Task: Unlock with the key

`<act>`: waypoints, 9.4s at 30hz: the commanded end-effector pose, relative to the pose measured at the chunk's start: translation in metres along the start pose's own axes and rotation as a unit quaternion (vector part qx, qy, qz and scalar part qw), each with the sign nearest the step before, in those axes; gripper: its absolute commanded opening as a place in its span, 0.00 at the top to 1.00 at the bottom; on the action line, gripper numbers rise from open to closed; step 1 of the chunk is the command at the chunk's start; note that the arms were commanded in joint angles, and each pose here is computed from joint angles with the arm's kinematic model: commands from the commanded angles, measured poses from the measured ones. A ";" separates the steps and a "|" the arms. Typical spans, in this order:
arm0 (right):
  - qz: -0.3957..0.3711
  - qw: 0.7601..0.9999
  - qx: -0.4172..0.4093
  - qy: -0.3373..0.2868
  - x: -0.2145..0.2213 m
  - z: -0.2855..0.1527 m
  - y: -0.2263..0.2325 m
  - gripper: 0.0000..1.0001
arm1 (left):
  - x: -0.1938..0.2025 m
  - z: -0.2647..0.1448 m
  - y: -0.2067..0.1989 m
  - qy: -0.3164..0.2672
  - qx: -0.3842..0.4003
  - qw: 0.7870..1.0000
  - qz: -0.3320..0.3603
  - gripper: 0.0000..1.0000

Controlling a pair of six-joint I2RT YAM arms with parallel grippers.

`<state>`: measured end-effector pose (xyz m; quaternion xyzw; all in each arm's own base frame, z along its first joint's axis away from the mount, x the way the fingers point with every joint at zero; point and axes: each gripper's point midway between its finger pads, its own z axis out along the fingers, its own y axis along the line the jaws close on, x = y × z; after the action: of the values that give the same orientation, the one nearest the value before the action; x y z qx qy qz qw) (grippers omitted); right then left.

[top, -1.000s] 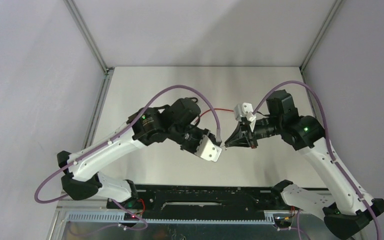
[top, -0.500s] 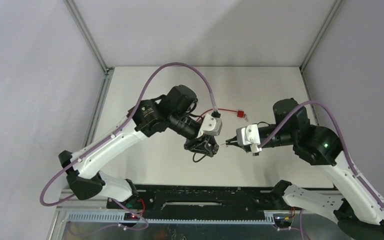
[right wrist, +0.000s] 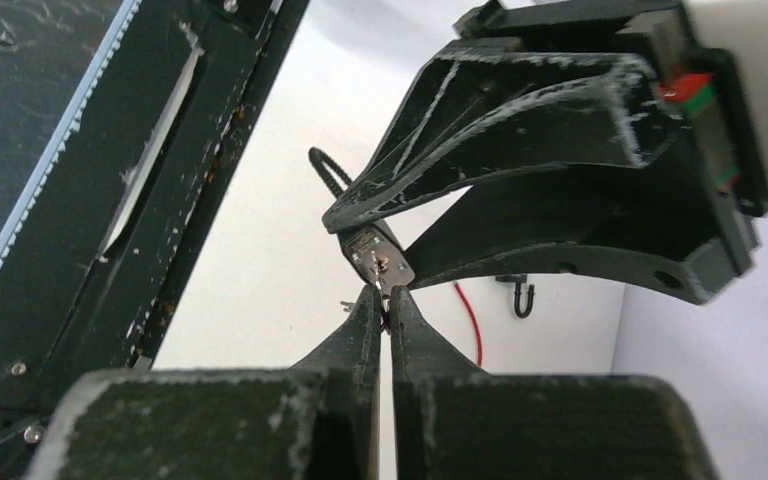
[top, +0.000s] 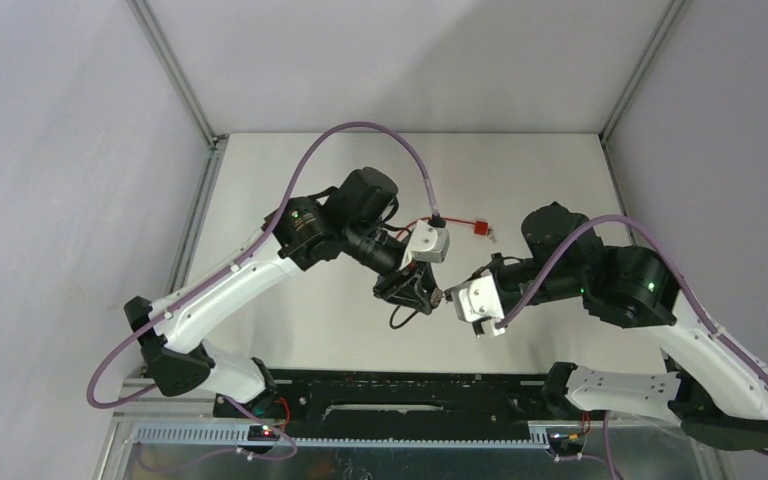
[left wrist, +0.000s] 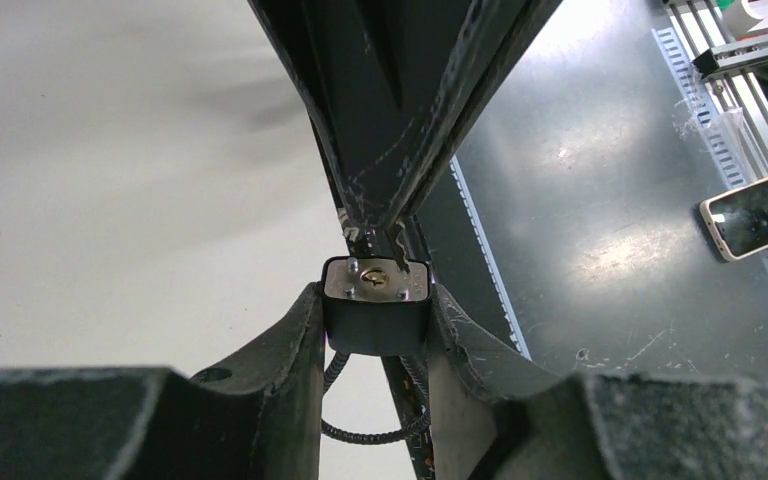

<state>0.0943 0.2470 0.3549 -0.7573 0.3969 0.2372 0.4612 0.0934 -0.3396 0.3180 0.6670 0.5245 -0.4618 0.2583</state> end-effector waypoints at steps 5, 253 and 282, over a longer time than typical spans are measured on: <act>-0.025 0.999 0.003 0.041 0.007 0.004 -0.004 1.00 | -0.007 -0.005 -0.002 -0.011 0.000 1.000 0.010 1.00; 0.634 0.759 0.028 -0.148 0.160 0.044 -0.099 1.00 | 0.020 -0.074 0.142 0.156 -0.409 0.893 0.103 0.00; 0.637 0.747 0.007 -0.190 0.149 0.026 -0.098 1.00 | 0.031 -0.049 0.190 0.177 -0.406 0.884 0.148 0.80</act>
<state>0.2651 0.2390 0.2734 -0.2475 0.7075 0.6071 0.2640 0.2765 -0.3378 0.2670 0.6510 0.6156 -0.0619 0.4399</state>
